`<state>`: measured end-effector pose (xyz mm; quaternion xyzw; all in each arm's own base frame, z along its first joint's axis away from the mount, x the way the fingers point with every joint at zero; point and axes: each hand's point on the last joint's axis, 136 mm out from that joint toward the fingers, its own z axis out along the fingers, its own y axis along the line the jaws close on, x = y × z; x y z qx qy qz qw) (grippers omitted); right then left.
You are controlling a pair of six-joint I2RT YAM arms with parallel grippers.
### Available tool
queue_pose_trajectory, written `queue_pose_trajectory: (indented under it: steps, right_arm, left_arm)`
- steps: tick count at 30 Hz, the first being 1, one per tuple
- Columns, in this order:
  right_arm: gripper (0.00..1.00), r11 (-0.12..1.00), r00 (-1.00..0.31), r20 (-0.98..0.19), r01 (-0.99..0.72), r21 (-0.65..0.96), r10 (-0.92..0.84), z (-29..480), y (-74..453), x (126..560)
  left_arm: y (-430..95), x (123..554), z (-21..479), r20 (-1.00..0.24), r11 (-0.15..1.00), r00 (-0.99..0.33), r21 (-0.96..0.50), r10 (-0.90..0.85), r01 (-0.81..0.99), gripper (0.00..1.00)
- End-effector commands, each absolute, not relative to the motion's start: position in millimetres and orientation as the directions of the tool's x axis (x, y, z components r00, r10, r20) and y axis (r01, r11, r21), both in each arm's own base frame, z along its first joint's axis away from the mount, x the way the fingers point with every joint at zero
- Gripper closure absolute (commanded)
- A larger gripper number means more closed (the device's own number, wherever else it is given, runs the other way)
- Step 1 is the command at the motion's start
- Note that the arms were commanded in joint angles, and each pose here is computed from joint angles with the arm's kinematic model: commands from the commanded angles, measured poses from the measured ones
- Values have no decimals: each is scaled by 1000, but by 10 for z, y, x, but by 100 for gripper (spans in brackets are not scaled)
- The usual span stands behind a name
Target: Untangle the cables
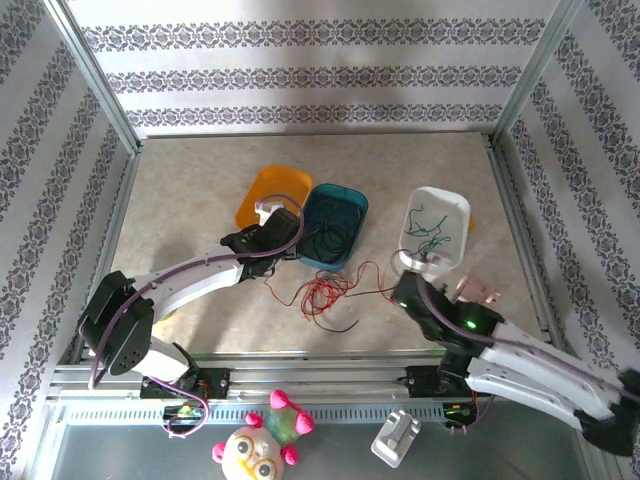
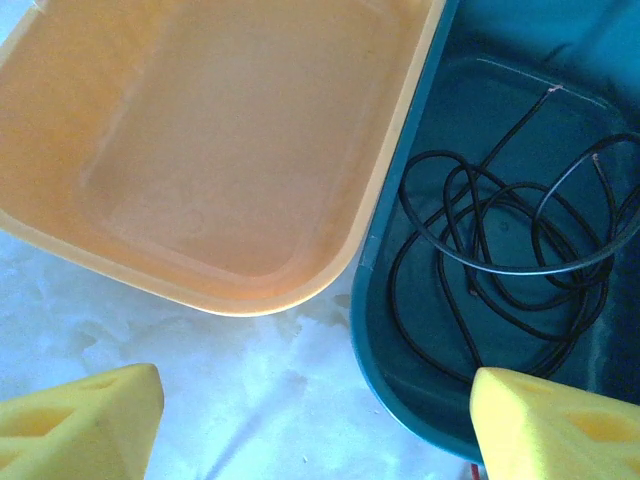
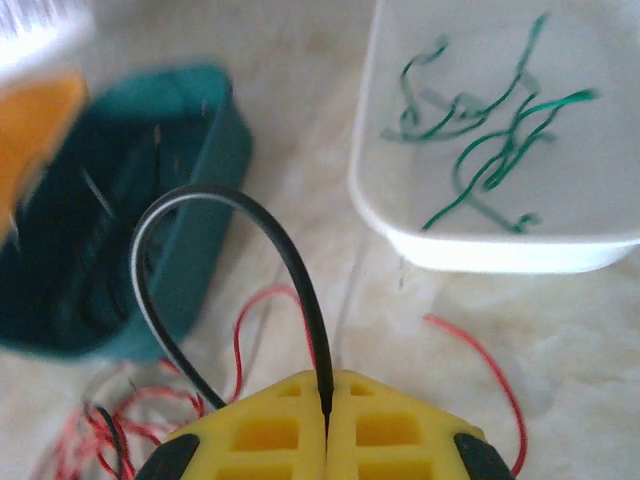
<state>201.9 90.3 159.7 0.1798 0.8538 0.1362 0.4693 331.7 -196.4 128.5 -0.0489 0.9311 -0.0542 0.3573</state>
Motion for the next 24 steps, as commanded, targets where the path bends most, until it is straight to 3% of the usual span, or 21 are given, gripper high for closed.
queue_pose_trajectory:
  steps: [1, 4, 8, 12, 18, 24]
  right_arm:
    - [96, 763, -270, -719, 329, 556, 640, 1639, 355, 1916]
    - [96, 673, -157, -659, 283, 684, 736, 1786, 197, 1868]
    - [96, 639, -116, -629, 171, 750, 769, 2006, 206, 1858]
    - [97, 745, -217, -728, -8, 667, 650, 2356, 599, 1926]
    - [100, 794, -336, -823, -263, 548, 457, 2880, 1339, 2035]
    - [100, 816, -285, -915, -427, 388, 286, 3583, 1825, 2242]
  left_arm:
    - [-1912, 3235, 1281, -655, 990, -743, -121, -134, -72, 19]
    - [-1919, 3239, 1267, -654, 990, -744, -123, -137, -73, 19]
    - [-1936, 3252, 1251, -651, 989, -746, -126, -139, -74, 19]
    - [-1995, 3260, 1228, -644, 988, -753, -143, -138, -59, 19]
    - [-2213, 3275, 1262, -654, 980, -752, -188, -78, 62, 19]
    - [-2159, 3262, 1336, -682, 976, -723, -210, -109, 52, 19]
